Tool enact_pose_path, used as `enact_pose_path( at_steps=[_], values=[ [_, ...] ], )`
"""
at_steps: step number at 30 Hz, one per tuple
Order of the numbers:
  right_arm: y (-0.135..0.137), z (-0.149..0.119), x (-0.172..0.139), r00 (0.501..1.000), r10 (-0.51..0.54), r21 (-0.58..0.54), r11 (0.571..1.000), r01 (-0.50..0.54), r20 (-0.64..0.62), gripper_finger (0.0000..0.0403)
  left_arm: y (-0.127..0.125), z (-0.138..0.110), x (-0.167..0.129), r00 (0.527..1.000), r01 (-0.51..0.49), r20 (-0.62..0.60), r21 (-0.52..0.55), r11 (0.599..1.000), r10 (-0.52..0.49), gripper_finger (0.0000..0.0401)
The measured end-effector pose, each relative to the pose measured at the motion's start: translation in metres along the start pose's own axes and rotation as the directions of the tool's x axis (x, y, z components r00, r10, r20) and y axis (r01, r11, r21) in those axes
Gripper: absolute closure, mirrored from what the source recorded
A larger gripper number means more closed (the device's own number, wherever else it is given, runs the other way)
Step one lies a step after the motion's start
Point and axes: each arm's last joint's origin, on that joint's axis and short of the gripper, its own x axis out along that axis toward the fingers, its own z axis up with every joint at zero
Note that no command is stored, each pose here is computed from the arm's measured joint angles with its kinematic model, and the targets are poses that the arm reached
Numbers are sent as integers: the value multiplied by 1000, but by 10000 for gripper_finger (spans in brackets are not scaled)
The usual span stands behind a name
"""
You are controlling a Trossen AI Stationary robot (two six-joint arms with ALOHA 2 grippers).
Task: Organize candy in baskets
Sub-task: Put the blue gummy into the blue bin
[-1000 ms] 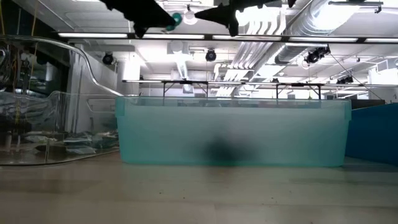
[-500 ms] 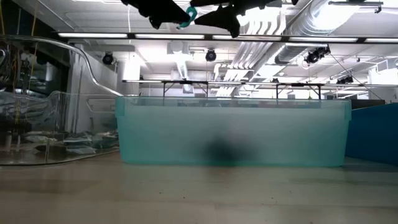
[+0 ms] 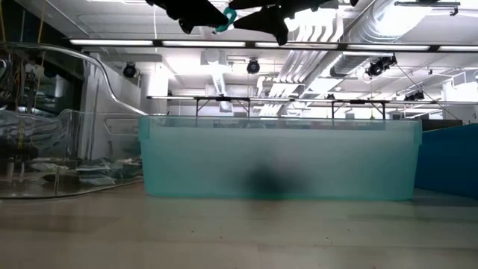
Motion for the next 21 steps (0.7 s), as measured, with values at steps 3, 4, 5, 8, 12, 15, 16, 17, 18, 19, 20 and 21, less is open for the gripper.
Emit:
enact_pose_path(
  at_steps=[3, 4, 5, 8, 12, 15, 16, 17, 18, 19, 20, 21],
  values=[
    [0, 0, 0, 1000, 0, 2, 1000, 0, 1, 256, 0, 0, 0, 1000, 0, 2, 0, 1000, 0, 401],
    [0, 0, 0, 1000, 0, 2, 1000, 0, 1, 269, 0, 0, 0, 1000, 0, 2, 0, 1000, 0, 401],
    [0, 0, 0, 1000, 0, 2, 1000, 0, 1, 281, 0, 0, 0, 1000, -1, 2, 0, 1000, 1, 401],
    [0, 0, 0, 1000, 1, 3, 1000, -1, 3, 319, 0, 0, 0, 1000, -1, 2, 1, 1000, 1, 400],
    [0, 0, 0, 1000, -1, 29, 1000, 1, -1, 377, 0, 0, 1, 1000, -1, -2, 31, 1000, 1, 387],
    [0, 0, 0, 1000, -4, 29, 1000, 4, 1, 395, 0, -1, 1, 1000, -17, -4, 31, 999, 17, 364],
    [0, 0, 0, 1000, -4, 29, 1000, 4, 1, 393, 1, -1, 1, 999, -31, -7, 22, 999, 31, 354],
    [0, 0, 0, 1000, -8, 29, 1000, 8, 0, 393, 1, -1, 1, 999, -50, -12, 12, 999, 50, 343],
    [-1, 0, 0, 1000, -16, 28, 999, 16, -1, 396, 2, -1, 0, 997, -69, -18, 6, 998, 69, 333],
    [-1, -1, -1, 1000, -18, 22, 1000, 19, -8, 398, 3, -2, -1, 996, -87, -29, 2, 996, 87, 321],
    [-1, -1, -3, 1000, -22, 16, 1000, 22, -23, 399, 4, -3, -3, 994, -102, -43, -2, 995, 102, 309],
    [-2, -2, -5, 999, -27, 8, 1000, 27, -39, 399, 4, -4, -6, 992, -109, -63, -8, 994, 108, 298]
  ],
)
